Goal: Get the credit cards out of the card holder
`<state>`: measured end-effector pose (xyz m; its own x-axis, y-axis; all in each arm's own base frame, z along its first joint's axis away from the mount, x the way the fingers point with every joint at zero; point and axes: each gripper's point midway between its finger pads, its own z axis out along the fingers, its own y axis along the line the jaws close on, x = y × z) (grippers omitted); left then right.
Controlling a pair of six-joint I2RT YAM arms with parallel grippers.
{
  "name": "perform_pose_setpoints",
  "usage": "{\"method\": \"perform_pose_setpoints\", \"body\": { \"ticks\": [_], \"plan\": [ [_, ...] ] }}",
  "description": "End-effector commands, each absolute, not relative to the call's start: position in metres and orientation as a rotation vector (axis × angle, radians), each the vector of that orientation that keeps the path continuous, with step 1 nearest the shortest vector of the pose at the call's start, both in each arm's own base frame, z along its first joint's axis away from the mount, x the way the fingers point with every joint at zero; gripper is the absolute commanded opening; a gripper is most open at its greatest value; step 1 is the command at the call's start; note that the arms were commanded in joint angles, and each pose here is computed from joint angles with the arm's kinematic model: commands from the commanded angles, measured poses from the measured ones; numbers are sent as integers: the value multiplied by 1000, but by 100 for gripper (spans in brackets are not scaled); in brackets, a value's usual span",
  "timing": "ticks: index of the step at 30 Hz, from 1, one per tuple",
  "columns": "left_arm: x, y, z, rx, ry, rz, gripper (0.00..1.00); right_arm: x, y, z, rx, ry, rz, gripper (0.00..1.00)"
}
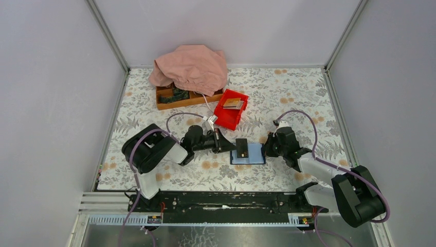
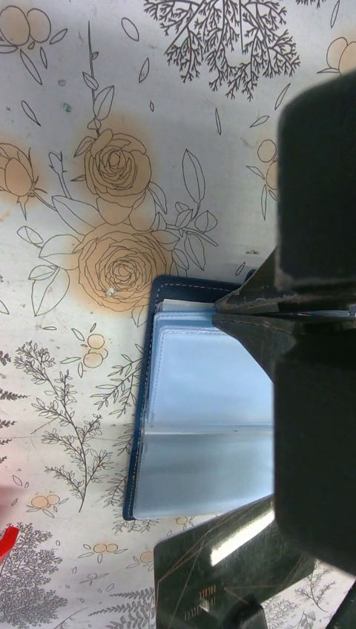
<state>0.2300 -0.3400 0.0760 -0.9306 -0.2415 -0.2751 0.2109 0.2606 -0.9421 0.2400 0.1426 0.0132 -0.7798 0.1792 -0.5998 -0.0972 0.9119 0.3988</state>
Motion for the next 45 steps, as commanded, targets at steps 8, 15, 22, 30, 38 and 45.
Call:
{"method": "perform_pose_setpoints", "body": {
  "ticks": [8,15,22,30,38,45],
  "plan": [
    [234,-332,113,178,1986,-1690,0,238,159,49,-19,2222,714,0],
    [246,-308,136,100,1810,-1813,0,227,178,114,-111,1886,937,20],
    [244,-302,147,129,1746,-1798,0,211,198,147,-235,1754,1106,42],
    [238,-304,165,179,1706,-1841,0,194,224,169,-358,1680,1334,42],
    [234,-305,172,190,1696,-1866,0,191,232,174,-384,1663,1420,42],
    [232,-307,179,204,1678,-1879,0,194,233,169,-385,1681,1412,42]
  ]
}}
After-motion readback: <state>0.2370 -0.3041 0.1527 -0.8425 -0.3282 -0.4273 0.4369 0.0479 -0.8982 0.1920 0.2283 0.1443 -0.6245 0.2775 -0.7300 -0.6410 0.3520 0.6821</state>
